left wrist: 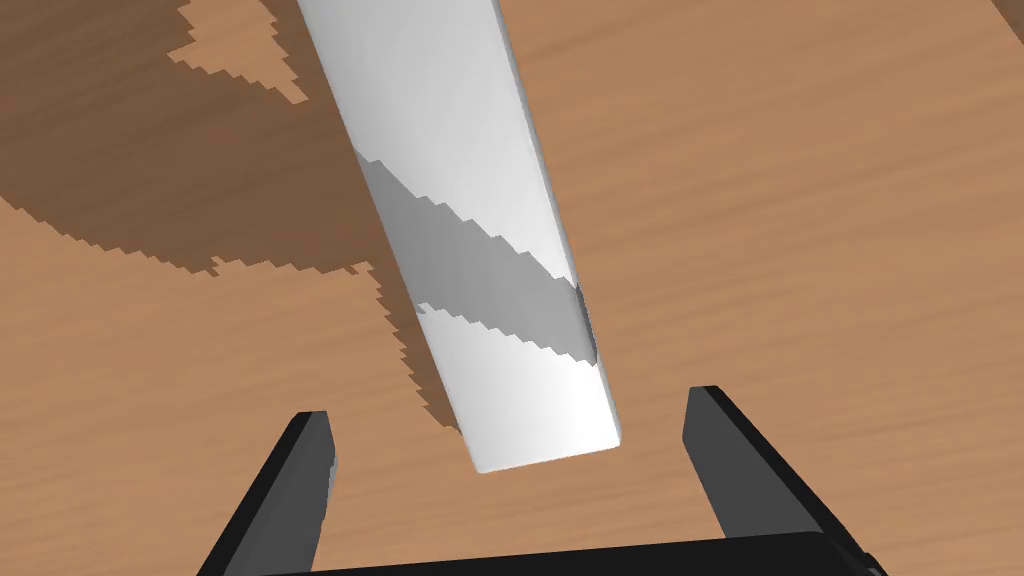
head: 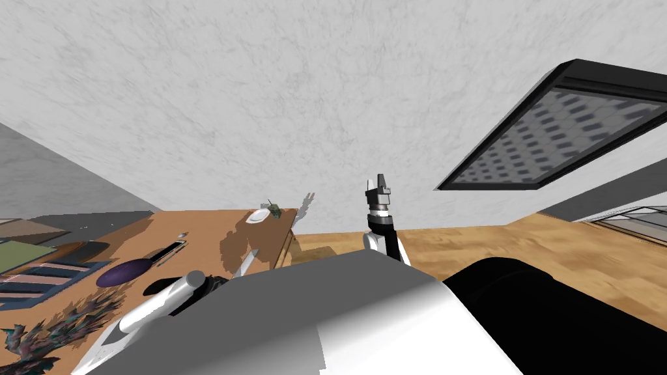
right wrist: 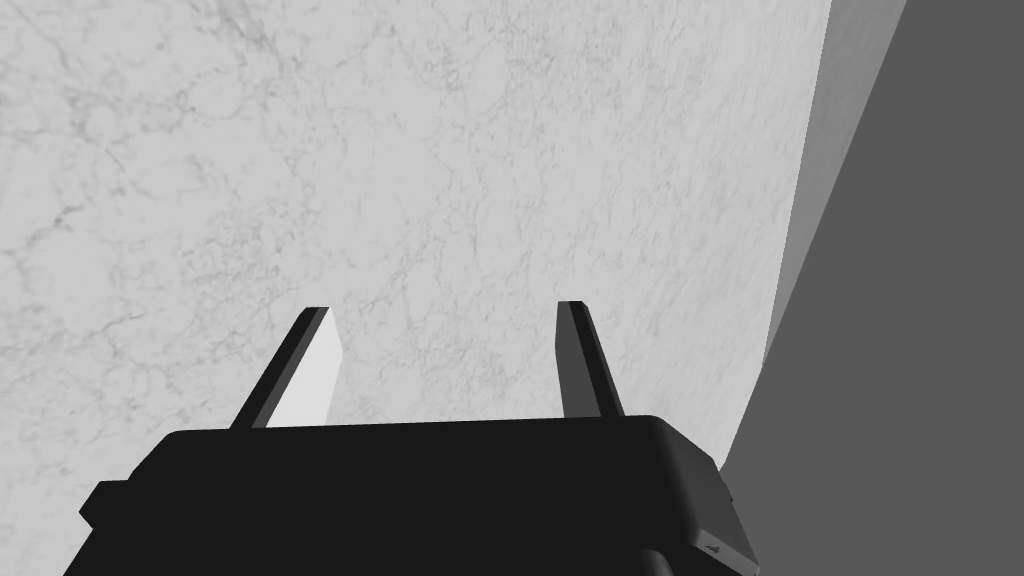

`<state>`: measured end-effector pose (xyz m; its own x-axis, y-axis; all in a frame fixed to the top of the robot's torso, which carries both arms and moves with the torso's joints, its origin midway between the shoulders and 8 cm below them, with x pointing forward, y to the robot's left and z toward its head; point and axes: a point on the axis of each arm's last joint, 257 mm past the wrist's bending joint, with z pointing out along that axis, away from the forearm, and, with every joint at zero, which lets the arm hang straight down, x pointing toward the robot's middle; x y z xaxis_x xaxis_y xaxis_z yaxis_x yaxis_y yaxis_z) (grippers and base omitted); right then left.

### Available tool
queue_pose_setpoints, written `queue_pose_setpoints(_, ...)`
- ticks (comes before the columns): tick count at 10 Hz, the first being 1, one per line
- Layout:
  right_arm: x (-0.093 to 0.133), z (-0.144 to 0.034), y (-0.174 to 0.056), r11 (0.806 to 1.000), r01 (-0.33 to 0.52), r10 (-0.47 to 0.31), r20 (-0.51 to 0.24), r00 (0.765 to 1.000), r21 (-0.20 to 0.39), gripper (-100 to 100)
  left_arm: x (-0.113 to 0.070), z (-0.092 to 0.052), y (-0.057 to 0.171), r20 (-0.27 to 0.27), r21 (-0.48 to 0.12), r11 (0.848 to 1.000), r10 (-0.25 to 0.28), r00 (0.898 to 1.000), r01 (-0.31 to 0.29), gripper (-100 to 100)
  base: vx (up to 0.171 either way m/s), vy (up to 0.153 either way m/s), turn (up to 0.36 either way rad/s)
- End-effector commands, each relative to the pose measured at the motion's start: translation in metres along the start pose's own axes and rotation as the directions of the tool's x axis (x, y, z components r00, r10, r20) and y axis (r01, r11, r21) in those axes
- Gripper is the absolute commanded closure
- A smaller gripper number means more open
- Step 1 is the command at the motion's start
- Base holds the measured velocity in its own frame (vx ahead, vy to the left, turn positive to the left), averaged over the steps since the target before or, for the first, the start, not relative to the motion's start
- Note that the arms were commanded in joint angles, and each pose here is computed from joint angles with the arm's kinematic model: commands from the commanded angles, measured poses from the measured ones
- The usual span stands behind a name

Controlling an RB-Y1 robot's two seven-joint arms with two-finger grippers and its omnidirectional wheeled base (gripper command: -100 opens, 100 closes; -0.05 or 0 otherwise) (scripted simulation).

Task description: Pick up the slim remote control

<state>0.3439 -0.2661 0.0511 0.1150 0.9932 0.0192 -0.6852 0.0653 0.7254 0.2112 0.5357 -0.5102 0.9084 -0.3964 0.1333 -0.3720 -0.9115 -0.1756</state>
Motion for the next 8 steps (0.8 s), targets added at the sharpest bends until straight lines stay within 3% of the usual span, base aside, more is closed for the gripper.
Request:
queue_pose_setpoints(1,0.000,0.000,0.000,1.000,0.000,0.000,0.000,1.000,0.000,0,-0.020,0.002,0.008,0.046,-0.048,0.998,-0.032,0.998,0.034,-100,0.243,-0.032,0.057)
queue_pose_setpoints(4,0.000,0.000,0.000,1.000,0.000,0.000,0.000,1.000,0.000,0,-0.049,0.004,0.025,0.120,-0.117,0.989,-0.074,0.990,0.088,-100,0.242,0.006,0.040)
queue_pose_setpoints(5,0.000,0.000,0.000,1.000,0.000,0.000,0.000,1.000,0.000,0,-0.049,0.004,0.025,0.120,-0.117,0.989,-0.074,0.990,0.088,-100,0.141,-0.022,0.008)
queue_pose_setpoints(6,0.000,0.000,0.000,1.000,0.000,0.000,0.000,1.000,0.000,0,-0.062,0.006,0.037,0.151,-0.148,0.983,-0.087,0.985,0.110,-100,0.134,0.014,0.026)
queue_pose_setpoints(8,0.000,0.000,0.000,1.000,0.000,0.000,0.000,1.000,0.000,0,-0.060,0.006,0.035,0.147,-0.145,0.984,-0.086,0.985,0.108,-100,0.064,0.007,0.006)
